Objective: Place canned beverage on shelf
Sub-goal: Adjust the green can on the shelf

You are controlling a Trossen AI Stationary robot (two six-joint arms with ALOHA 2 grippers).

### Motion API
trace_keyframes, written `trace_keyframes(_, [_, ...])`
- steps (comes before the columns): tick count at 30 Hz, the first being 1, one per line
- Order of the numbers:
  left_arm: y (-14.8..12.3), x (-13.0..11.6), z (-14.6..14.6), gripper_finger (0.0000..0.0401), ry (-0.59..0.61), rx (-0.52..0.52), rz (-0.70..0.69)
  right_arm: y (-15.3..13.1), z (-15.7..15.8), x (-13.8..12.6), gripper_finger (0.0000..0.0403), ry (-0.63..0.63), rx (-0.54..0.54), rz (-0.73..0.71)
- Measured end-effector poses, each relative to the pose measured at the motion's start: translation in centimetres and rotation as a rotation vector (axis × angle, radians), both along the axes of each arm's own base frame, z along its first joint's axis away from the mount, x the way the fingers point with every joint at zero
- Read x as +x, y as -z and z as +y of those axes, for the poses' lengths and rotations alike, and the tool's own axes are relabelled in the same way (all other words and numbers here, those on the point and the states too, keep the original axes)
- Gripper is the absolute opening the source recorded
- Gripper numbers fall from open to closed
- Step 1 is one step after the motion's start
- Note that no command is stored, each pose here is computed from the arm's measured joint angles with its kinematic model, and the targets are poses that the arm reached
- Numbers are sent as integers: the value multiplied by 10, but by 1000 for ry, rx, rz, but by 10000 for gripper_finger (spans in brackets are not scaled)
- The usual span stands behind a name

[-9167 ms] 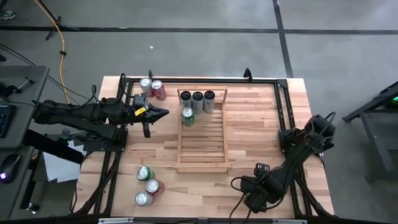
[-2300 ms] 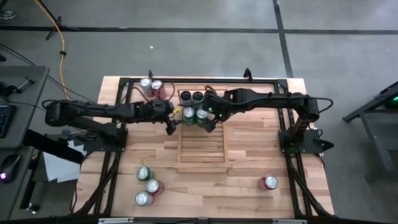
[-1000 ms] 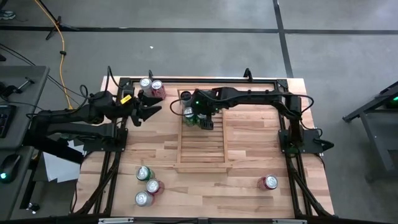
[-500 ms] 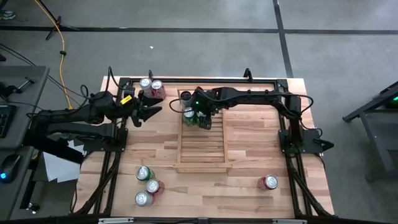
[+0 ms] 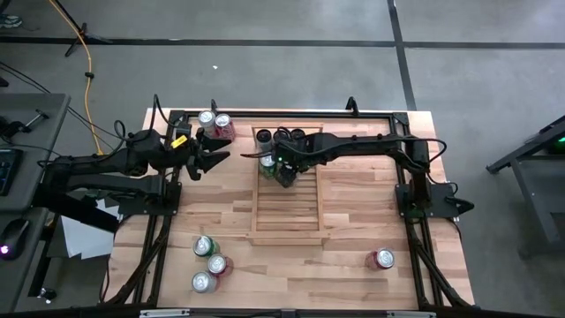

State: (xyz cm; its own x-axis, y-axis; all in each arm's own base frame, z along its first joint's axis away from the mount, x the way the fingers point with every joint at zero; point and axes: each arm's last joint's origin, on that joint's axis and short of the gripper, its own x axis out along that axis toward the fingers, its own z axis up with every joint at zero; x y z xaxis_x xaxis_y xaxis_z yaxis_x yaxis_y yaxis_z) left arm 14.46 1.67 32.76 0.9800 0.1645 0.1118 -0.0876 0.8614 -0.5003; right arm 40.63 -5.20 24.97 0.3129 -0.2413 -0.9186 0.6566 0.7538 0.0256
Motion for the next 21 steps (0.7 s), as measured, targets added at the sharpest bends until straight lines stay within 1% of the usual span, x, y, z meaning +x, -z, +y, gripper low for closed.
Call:
trace_keyframes(5, [0, 0, 0, 282, 0, 0, 0, -1, 0, 0, 254, 197, -50, -42])
trace_keyframes(9, [0, 0, 0, 282, 0, -1, -1, -1, -4, -1, 254, 284, -45, -64])
trace_keyframes(14, [0, 0, 0, 282, 0, -1, 0, -1, -3, -1, 254, 334, -19, -83])
trace_keyframes(21, [0, 0, 0, 282, 0, -1, -1, 7, -5, 4, 255, 362, -3, -85])
